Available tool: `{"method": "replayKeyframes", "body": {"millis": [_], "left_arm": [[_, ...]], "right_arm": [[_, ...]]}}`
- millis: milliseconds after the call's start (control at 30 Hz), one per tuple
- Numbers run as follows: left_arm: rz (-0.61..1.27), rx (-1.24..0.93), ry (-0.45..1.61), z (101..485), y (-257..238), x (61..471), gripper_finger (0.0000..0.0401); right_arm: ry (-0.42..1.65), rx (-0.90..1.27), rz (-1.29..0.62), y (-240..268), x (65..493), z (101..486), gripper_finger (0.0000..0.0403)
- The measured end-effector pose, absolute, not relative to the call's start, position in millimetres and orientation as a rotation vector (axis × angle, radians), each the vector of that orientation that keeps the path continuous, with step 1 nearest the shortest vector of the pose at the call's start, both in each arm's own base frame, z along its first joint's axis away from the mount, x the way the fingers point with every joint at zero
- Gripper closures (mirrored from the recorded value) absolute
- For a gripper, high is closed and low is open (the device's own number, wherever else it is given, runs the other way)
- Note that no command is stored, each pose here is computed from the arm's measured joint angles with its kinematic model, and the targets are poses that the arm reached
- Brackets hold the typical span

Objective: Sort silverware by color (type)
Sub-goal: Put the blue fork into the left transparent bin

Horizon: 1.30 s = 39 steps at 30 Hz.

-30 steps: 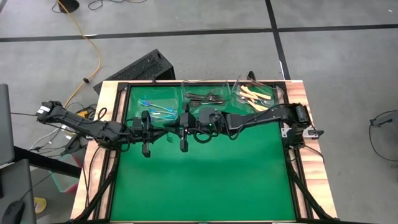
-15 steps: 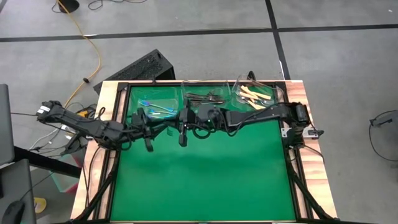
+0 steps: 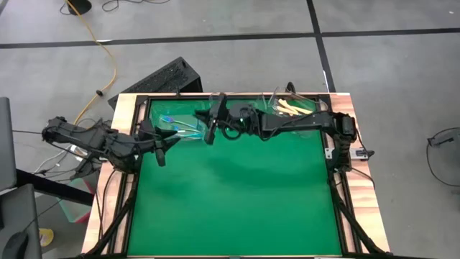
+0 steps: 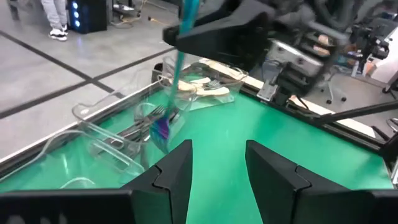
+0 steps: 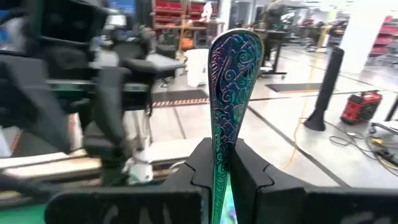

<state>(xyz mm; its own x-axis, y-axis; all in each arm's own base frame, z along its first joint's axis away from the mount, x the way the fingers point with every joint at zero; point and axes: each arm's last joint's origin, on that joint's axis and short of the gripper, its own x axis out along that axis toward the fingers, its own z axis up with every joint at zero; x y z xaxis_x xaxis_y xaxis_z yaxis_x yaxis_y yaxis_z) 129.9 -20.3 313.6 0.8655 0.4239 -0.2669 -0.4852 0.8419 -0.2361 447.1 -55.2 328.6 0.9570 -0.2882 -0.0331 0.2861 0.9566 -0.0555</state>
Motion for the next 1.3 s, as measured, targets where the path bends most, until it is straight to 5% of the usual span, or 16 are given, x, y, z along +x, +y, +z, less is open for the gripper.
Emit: {"method": "replayKeyframes", "body": {"millis": [367,700,1300], "left_arm": [[0.462,-0.296,0.111,345.7,-12.4,105.0,0.0269],[0.458,-0.271,0.065,357.1,-8.6,93.0,0.0269],[0.46,-0.256,0.076,356.0,-8.3,92.2,0.0269]], "right_arm": [[-0.059,-0.011,-0.374,-112.4,481.0,318.6,0.0354],[0.107,-0.033,-0.377,-146.8,550.0,298.2,0.0354],[0.314,0.048,-0.377,-145.4,563.1,214.5,0.0354]]}}
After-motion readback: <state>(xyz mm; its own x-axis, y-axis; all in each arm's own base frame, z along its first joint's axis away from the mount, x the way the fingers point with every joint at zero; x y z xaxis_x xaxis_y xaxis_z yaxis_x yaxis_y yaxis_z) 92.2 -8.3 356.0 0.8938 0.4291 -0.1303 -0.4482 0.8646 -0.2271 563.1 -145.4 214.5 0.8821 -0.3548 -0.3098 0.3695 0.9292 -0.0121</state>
